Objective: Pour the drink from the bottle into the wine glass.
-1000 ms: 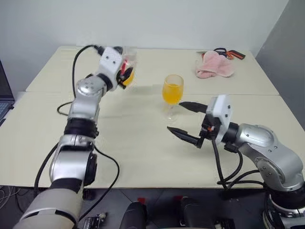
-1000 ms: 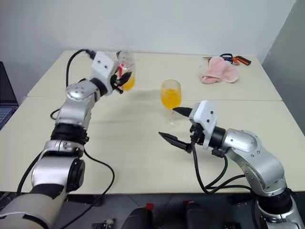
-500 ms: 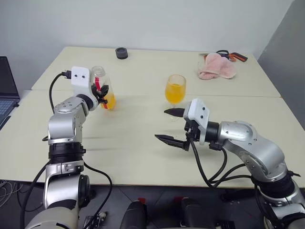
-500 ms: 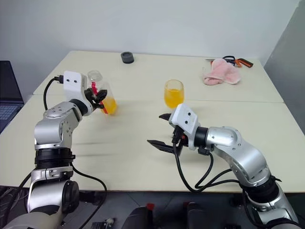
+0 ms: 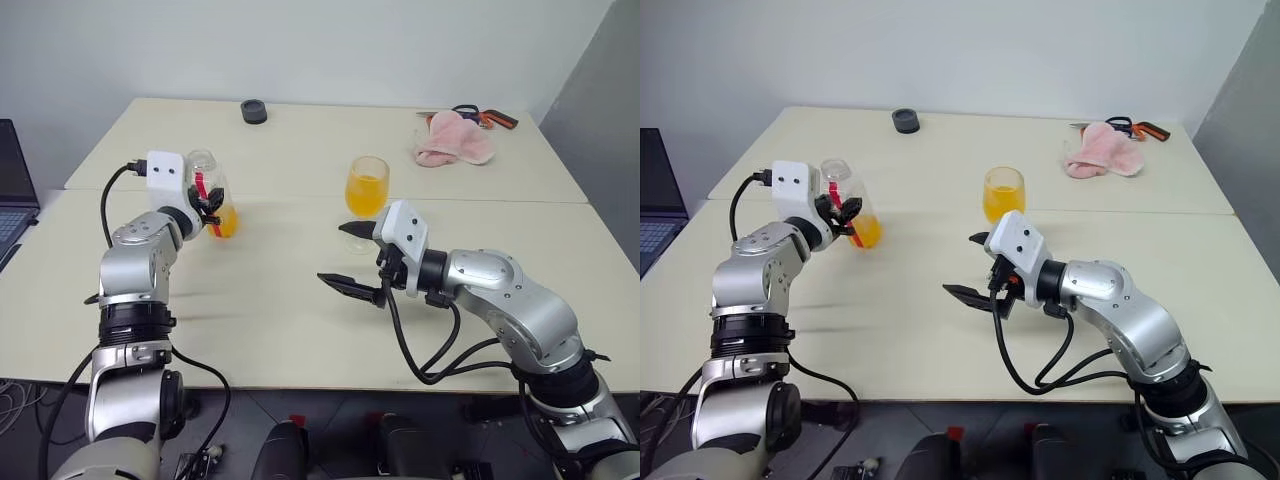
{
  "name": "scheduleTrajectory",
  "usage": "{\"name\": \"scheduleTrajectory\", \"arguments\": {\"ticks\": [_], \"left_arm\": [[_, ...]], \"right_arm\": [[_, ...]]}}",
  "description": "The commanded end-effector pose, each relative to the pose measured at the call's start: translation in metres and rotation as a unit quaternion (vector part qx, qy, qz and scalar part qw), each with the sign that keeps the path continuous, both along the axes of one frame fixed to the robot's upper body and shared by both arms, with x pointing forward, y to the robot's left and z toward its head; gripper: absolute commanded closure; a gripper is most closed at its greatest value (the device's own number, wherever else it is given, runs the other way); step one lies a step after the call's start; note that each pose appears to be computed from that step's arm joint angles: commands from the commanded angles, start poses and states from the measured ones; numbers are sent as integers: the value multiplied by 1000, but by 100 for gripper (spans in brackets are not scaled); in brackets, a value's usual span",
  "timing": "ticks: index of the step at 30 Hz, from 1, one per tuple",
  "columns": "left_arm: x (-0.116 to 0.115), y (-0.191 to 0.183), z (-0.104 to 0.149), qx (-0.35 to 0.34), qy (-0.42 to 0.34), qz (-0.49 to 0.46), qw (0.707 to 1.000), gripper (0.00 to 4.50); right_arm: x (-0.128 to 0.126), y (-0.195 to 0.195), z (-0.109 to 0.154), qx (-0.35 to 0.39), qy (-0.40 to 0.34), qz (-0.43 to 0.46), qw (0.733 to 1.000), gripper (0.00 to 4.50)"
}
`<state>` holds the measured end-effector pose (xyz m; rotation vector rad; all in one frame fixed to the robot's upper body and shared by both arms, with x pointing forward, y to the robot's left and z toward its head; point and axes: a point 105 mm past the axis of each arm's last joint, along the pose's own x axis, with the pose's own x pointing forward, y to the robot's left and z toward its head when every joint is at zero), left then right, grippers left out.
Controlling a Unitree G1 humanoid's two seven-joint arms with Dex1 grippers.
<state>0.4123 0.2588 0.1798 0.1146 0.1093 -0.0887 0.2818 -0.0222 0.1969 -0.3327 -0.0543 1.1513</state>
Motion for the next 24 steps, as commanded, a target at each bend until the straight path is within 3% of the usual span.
{"name": "scheduleTrajectory", "arguments": {"ticks": [1,4,11,19,24], "left_arm": [[-2,-1,11,9,-33,-12,999,90],[-5,-4,7,7,-38,-22,999,2],[-13,0,1,9,-55,-27,998,2],[-31,2,-9,18,-77,-31,996,2],[-42,3,-13,-12,-94,-27,995,2]], "right_arm": [[-3,0,12,7,-24,2,1000,0],[-3,0,12,7,-25,1,1000,0],[-5,-2,9,8,-21,3,1000,0],[-10,-25,-13,25,-33,-37,998,0],[-7,-51,-34,114,-2,-106,988,0]]}}
